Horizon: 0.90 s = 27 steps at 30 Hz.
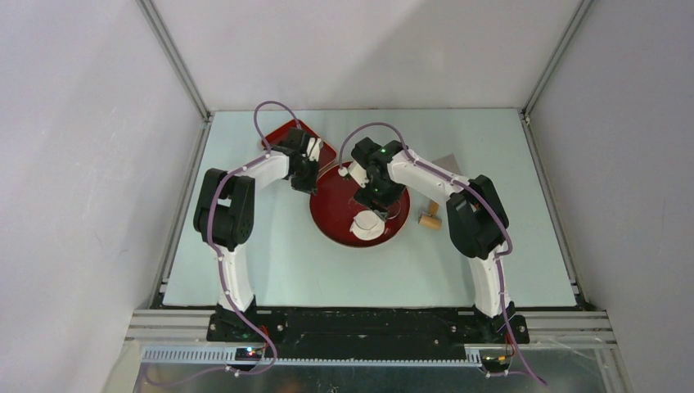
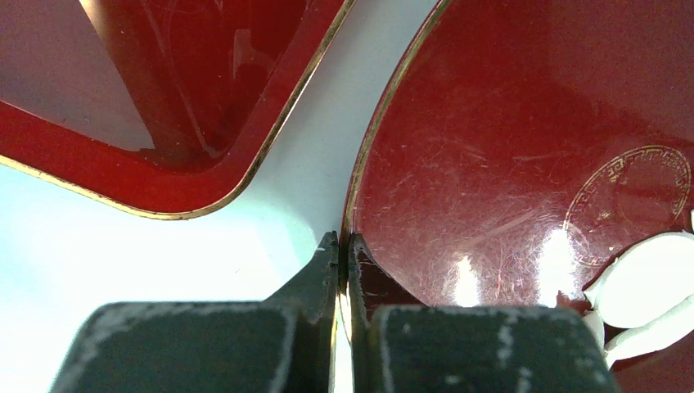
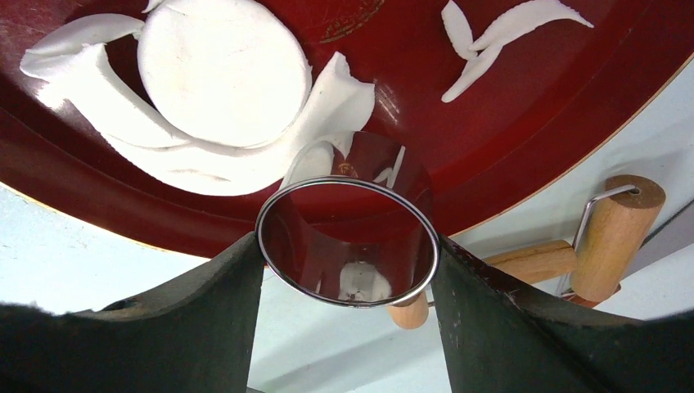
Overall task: Roll out the dumpling wrappers from the dough
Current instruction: Remove the dumpling wrapper from the work surface.
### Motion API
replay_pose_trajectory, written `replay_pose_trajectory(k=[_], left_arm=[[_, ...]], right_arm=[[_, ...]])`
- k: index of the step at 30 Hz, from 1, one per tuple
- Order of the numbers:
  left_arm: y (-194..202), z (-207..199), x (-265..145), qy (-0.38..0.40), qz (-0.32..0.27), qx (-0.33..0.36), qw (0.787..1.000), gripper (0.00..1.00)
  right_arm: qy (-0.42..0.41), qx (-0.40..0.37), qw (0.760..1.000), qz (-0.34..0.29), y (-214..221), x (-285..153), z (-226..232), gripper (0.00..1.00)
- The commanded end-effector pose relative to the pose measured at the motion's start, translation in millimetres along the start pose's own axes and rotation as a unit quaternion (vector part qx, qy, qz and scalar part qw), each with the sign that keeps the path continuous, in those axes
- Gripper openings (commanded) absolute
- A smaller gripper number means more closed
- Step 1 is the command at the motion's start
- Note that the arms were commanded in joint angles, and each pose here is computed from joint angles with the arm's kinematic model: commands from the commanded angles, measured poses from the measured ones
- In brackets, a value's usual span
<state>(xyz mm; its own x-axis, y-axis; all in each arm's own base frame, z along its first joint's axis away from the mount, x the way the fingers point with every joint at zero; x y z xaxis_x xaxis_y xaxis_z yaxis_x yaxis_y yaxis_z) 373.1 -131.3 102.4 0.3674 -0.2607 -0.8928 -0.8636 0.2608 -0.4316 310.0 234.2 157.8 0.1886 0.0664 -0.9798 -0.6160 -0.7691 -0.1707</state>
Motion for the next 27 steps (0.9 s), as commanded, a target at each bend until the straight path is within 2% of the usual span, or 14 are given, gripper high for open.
replay_pose_trajectory(k=[1,27], left_arm=[[-2.9,1.4,-11.9,-0.010,-0.014,0.006,1.000,0.00],[-2.8,0.7,-11.7,-0.010,-0.014,0.006,1.000,0.00]], right_arm=[[0.003,0.004,1.000,0.003,-2.6,-6.7,-0.4,0.54],[-0.009,-0.006,1.000,0.010,-8.8,-4.2,7.7,0.54]])
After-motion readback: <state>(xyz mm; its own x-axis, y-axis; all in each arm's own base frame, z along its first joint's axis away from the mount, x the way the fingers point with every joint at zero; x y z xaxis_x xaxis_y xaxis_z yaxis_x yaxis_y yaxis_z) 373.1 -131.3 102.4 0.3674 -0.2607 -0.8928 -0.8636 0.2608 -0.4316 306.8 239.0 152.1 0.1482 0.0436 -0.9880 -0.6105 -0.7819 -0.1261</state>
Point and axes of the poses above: each gripper's point midway between its finger pads, its own x axis out along the fingers, its own z axis along the line the jaws close on, y = z × x, the point moved 9 cm from there along -x, back along the fingers, and after that the axes turned 7 degrees about x, right-handed, at the moved point
